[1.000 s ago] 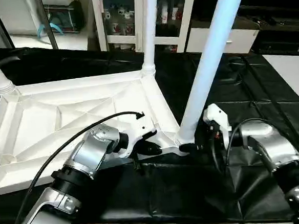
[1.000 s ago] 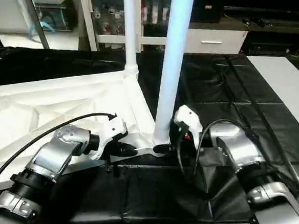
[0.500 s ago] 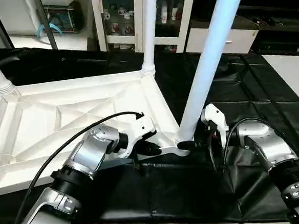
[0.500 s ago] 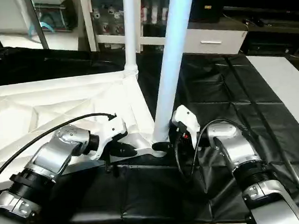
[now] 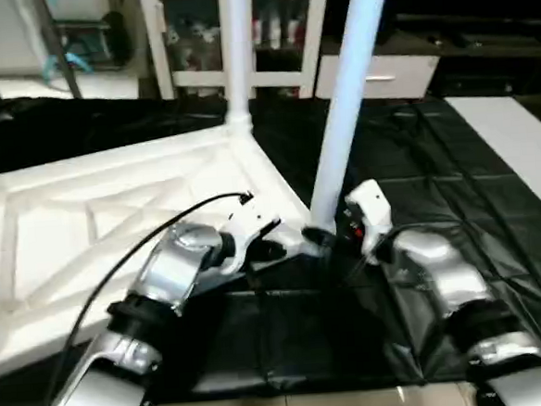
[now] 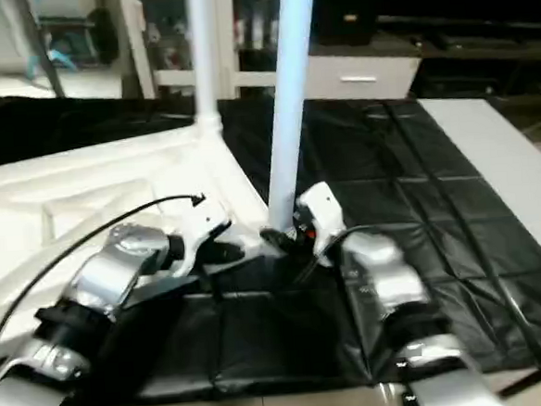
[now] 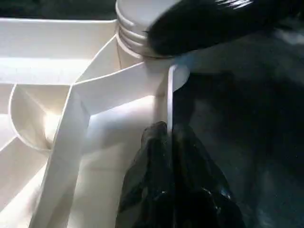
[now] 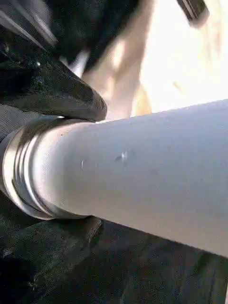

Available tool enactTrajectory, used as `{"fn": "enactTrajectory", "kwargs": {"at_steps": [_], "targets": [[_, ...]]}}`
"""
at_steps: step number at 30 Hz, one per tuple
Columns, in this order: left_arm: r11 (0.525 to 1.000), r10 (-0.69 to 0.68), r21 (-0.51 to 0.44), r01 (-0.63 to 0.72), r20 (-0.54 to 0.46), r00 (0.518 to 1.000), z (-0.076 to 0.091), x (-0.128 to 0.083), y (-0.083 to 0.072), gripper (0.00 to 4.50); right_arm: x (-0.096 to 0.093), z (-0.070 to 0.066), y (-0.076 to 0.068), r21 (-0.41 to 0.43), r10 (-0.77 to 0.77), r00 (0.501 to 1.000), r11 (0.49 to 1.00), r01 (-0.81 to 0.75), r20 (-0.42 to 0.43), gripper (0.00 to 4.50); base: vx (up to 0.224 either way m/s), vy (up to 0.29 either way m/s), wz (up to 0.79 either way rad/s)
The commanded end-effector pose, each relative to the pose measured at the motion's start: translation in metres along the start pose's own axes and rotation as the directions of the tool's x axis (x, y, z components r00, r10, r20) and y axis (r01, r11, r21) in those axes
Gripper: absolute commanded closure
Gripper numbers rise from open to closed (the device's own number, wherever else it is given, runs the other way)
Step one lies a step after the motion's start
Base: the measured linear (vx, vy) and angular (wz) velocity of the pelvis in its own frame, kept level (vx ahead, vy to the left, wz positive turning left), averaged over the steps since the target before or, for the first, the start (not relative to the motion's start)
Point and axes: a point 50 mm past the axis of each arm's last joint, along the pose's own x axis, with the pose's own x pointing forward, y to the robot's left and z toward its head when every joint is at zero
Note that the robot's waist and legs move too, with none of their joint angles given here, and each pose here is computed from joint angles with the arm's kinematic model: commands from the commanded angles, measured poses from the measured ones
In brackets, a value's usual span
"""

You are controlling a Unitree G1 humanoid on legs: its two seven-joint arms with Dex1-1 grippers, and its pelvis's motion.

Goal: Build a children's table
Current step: Rotate leg to tighten

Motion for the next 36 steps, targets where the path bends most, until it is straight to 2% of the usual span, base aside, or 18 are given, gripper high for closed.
{"fn": "enactTrajectory", "kwargs": {"at_steps": [1,3,6,8,10,14,16,17,18,19,22,23,25,26,28,31,32,36], "targets": [[1.0,0.006,-0.016,-0.006,-0.006,1.0,-0.001,0.01,-0.005,4.5,0.008,0.002,-0.004,0.072,-0.198,0.98,0.978,0.197,-0.005,1.8,0.0,0.0,0.0],[1.0,0.024,-0.017,-0.024,-0.002,1.0,0.0,0.011,-0.004,4.5,0.013,0.003,0.0,0.103,-0.245,0.969,0.964,0.244,0.001,1.8,0.0,0.0,0.0],[0.991,0.13,-0.017,-0.13,0.005,0.991,0.004,0.012,0.006,4.5,0.021,0.003,0.006,0.193,-0.483,0.875,0.857,0.478,-0.021,1.8,0.0,0.0,0.0],[0.986,0.164,-0.006,-0.164,0.004,0.986,0.004,0.012,0.009,4.5,0.025,0.003,0.014,0.217,-0.554,0.832,0.808,0.548,-0.034,1.8,0.0,0.0,0.0],[0.986,0.164,-0.01,-0.164,0.007,0.986,0.004,0.013,0.01,4.5,0.028,0.006,0.02,0.216,-0.55,0.835,0.813,0.54,-0.013,1.8,0.0,0.0,0.0],[0.987,0.159,-0.014,-0.159,0.008,0.987,0.003,0.013,0.01,4.5,0.037,0.014,0.035,0.257,-0.464,0.885,0.86,0.441,0.034,1.8,0.0,0.0,0.0],[0.988,0.152,-0.012,-0.152,0.006,0.988,0.002,0.014,0.009,4.5,0.04,0.02,0.041,0.197,-0.406,0.911,0.901,0.386,0.072,1.8,0.0,0.0,0.0],[0.988,0.152,-0.012,-0.152,0.006,0.988,0.002,0.014,0.009,4.5,0.04,0.02,0.041,0.196,-0.403,0.912,0.903,0.383,0.074,1.8,0.0,0.0,0.0],[0.99,0.143,-0.012,-0.143,0.003,0.99,0.0,0.014,0.009,4.5,0.039,0.028,0.046,0.161,-0.32,0.938,0.941,0.298,0.135,1.8,0.0,0.0,0.0],[0.99,0.139,-0.012,-0.139,0.001,0.99,0.0,0.014,0.009,4.5,0.037,0.031,0.045,0.142,-0.304,0.939,0.949,0.282,0.159,1.25,0.0,0.0,0.0],[0.991,0.134,-0.013,-0.134,-0.003,0.991,-0.002,0.014,0.009,4.5,0.03,0.034,0.035,0.171,-0.301,0.938,0.947,0.272,0.172,1.05,0.0,0.0,0.0],[0.992,0.129,-0.014,-0.129,-0.008,0.992,-0.003,0.013,0.009,4.5,0.024,0.036,0.028,0.161,-0.279,0.943,0.954,0.252,0.179,0.91,0.0,0.0,0.0],[0.992,0.126,-0.014,-0.126,-0.009,0.992,-0.004,0.013,0.009,4.5,0.021,0.036,0.025,0.152,-0.263,0.947,0.96,0.237,0.183,0.69,0.0,0.0,0.0],[0.994,0.111,-0.011,-0.111,-0.021,0.994,-0.007,0.011,0.009,4.5,0.008,0.036,0.017,0.072,-0.126,0.979,0.991,0.115,0.162,0.66,0.0,0.0,0.0],[0.996,0.087,-0.006,-0.087,-0.034,0.996,-0.009,0.01,0.009,4.5,-0.003,0.031,0.012,-0.016,0.0,0.995,1.0,0.001,0.101,0.47,0.0,0.0,0.0],[0.998,0.061,-0.001,-0.061,-0.044,0.997,-0.011,0.009,0.007,4.5,-0.012,0.027,0.009,-0.078,0.08,0.996,0.994,-0.076,0.041,0.27,0.0,0.0,0.0],[1.0,0.004,0.01,-0.003,-0.067,0.998,-0.015,0.008,0.004,4.5,-0.027,0.022,0.0,-0.15,0.17,0.985,0.973,-0.174,-0.038,0.15,0.0,0.0,0.0],[0.989,-0.138,0.03,0.142,-0.104,0.985,-0.02,0.006,-0.008,4.5,-0.045,0.016,-0.014,-0.229,0.255,0.953,0.93,-0.289,-0.166,0.06,0.0,0.0,0.0]]}}
